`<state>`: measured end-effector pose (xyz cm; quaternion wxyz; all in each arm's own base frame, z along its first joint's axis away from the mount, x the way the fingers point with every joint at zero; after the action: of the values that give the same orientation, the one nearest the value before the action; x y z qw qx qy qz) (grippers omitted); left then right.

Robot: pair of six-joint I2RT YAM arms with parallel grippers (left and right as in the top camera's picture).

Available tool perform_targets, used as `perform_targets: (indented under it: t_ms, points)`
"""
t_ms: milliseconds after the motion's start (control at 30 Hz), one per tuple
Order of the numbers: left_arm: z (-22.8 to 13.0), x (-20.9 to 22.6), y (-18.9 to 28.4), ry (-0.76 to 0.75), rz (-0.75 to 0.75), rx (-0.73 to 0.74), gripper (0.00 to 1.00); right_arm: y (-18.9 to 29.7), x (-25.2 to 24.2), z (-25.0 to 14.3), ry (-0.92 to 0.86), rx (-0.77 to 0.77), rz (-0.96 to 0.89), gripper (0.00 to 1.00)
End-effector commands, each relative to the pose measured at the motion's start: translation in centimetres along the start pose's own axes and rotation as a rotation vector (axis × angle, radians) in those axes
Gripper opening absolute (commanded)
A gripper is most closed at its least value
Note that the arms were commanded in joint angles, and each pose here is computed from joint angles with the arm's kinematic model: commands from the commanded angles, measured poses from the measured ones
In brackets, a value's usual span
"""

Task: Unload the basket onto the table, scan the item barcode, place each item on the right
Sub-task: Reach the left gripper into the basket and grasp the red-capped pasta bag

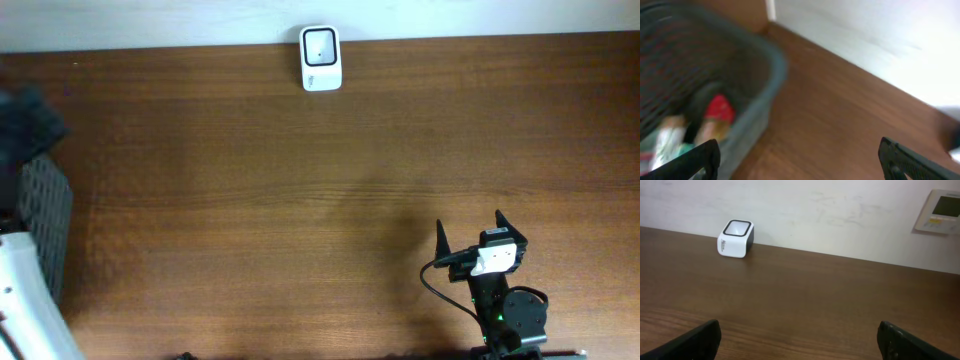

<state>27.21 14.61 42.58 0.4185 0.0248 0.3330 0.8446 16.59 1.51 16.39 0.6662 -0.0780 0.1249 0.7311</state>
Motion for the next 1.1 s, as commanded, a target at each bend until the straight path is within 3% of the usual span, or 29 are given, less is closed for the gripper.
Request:
perform_targets:
  t_ms: [0, 200, 300, 467, 867, 1067]
  points:
    - [2.0, 5.0, 0.8, 0.198, 0.150, -0.083, 0.99, 0.0, -0.1, -0.3, -0.001, 0.009, -0.016, 0.98]
    - [2.4, 12.6, -3.2, 0.329, 0.353, -0.017, 1.00, 0.0, -0.1, -0.3, -0.001, 0.009, -0.016, 0.99]
    - [1.4, 15.6, -7.1, 0.237, 0.408, 0.110, 1.00, 0.0, -0.1, -0.3, -0.001, 0.009, -0.016, 0.98]
    - [-0.8, 17.4, -12.8, 0.036, 0.405, 0.295, 0.96, 0.0, -0.1, -0.3, -0.001, 0.009, -0.016, 0.98]
    - [-4.8, 19.5, -19.4, -0.034, 0.383, 0.500, 0.90, 0.0, -0.1, -0.3, -0.001, 0.009, -0.016, 0.98]
    - [-6.7, 20.2, -23.6, -0.146, 0.278, 0.555, 0.85, 0.0, -0.1, -0.3, -0.001, 0.009, -0.016, 0.99]
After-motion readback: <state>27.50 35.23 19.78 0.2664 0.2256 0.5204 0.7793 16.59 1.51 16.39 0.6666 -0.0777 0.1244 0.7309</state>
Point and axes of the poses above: each gripper's point midway between its finger pads, its own y axis back along the fingers, its own x axis along the line the jaws close on, z = x × y, the point moved 8 cm from there along y, back along the fingers, and after that the axes turned 10 degrees about y, right-handed, at the moved point
